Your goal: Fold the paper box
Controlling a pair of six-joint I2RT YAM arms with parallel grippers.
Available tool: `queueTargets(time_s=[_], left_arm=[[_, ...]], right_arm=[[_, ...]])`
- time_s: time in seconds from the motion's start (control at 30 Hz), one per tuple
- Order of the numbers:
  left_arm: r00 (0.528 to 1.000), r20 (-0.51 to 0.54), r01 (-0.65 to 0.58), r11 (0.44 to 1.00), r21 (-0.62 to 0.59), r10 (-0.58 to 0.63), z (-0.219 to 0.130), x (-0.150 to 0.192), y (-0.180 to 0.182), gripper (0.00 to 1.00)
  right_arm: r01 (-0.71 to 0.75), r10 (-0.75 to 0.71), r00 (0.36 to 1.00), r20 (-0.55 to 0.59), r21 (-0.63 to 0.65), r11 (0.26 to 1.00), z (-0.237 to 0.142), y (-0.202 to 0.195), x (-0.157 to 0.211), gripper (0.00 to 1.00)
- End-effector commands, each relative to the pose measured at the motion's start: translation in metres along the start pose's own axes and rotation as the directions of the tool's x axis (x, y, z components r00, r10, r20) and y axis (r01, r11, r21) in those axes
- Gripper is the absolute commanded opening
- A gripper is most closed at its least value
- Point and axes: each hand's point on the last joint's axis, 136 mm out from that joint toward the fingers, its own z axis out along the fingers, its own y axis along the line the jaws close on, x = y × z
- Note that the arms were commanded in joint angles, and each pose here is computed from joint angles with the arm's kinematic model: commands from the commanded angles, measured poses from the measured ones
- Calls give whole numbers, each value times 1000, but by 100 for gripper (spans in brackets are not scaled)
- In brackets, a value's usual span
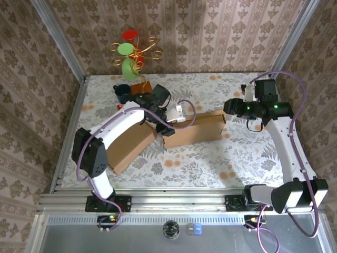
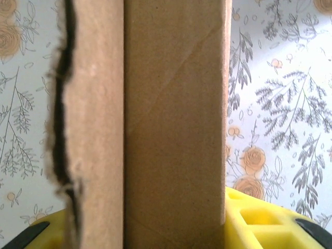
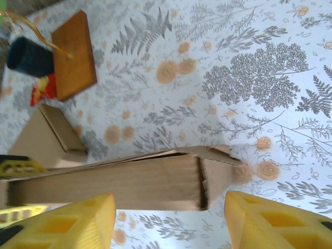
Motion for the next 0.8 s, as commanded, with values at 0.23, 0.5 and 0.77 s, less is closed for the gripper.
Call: queueTargets(time_s=[0.23, 0.5, 0.77], left_arm=[[999, -35, -20, 999, 28, 21, -12, 30, -8, 42], [999, -32, -14, 999, 33, 15, -10, 28, -5, 43], [999, -50, -4, 1000, 30, 6, -7, 32, -3, 42]], right_arm=[[164, -183, 976, -120, -154, 974, 26, 12, 21, 57], [193, -215, 970, -116, -174, 966, 35, 11, 19, 50], [240, -262, 950, -171, -136, 961, 55, 2, 26, 45]])
